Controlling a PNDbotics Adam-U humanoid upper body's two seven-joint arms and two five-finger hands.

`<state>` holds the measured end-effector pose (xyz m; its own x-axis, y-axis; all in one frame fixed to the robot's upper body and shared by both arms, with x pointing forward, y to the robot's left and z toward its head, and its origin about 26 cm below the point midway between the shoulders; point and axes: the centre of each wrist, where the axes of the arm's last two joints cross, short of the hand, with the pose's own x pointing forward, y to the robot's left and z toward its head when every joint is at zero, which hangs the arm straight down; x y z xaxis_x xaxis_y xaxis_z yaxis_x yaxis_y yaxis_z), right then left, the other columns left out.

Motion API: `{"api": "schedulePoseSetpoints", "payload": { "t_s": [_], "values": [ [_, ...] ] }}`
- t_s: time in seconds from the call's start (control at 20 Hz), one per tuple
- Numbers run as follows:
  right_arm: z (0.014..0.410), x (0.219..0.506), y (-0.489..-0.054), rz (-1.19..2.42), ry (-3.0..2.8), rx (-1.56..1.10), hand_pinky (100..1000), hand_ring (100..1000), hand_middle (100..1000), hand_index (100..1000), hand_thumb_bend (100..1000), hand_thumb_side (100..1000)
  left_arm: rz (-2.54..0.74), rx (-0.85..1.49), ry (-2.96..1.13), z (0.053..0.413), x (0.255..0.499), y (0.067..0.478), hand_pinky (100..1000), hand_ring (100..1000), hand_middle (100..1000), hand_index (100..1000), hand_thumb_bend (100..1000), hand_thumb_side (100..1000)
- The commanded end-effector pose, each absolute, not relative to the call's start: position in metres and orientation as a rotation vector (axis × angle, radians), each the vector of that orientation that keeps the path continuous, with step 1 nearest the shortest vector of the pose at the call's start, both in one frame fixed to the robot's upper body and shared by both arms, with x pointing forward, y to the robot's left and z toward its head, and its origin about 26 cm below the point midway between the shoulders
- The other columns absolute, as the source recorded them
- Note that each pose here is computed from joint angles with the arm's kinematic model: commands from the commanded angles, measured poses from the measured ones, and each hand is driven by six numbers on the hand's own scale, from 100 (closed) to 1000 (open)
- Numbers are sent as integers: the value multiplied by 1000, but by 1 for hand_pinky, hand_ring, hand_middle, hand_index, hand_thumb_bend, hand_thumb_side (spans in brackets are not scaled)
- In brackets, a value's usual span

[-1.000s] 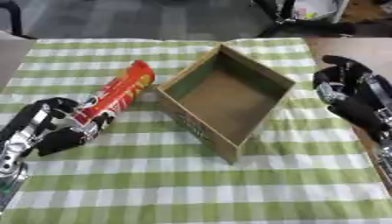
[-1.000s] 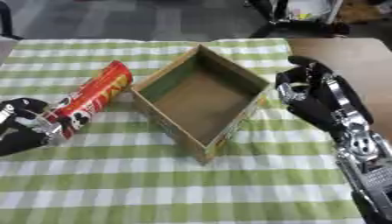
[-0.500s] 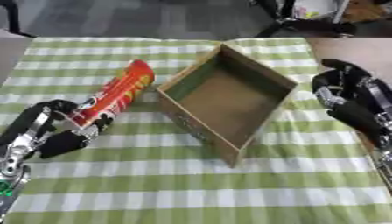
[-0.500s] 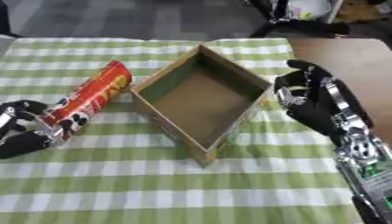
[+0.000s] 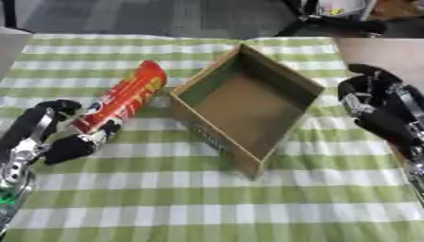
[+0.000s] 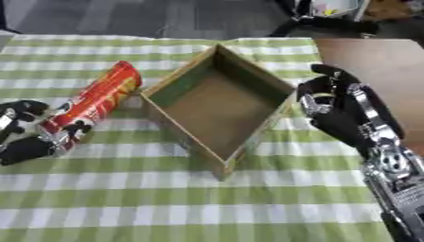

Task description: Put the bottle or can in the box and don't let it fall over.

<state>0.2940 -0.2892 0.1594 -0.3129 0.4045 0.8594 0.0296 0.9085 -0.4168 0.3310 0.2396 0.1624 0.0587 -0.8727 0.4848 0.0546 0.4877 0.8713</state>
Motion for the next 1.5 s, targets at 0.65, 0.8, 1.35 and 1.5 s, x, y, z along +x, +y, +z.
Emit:
{"api": "schedulePoseSetpoints", "payload": {
  "t_s": [0.65, 0.8, 1.35, 1.5],
  "values": [
    [169, 294, -288, 410, -1895, -330, 753, 780, 670, 872, 164, 382, -796, 840, -1306, 160, 349, 243, 779, 837, 761, 840, 464, 488],
    [169, 295, -288, 411, -1895, -327, 753, 780, 670, 873, 164, 382, -791, 853, -1309, 159, 351, 243, 774, 834, 754, 828, 468, 481],
    [170, 295, -288, 411, -1898, -325, 753, 781, 671, 873, 165, 381, -799, 826, -1292, 152, 351, 244, 756, 815, 755, 822, 459, 478],
    [170, 295, -288, 411, -1897, -324, 753, 781, 671, 873, 166, 380, -815, 803, -1287, 153, 349, 245, 744, 803, 756, 824, 457, 474]
  ]
}}
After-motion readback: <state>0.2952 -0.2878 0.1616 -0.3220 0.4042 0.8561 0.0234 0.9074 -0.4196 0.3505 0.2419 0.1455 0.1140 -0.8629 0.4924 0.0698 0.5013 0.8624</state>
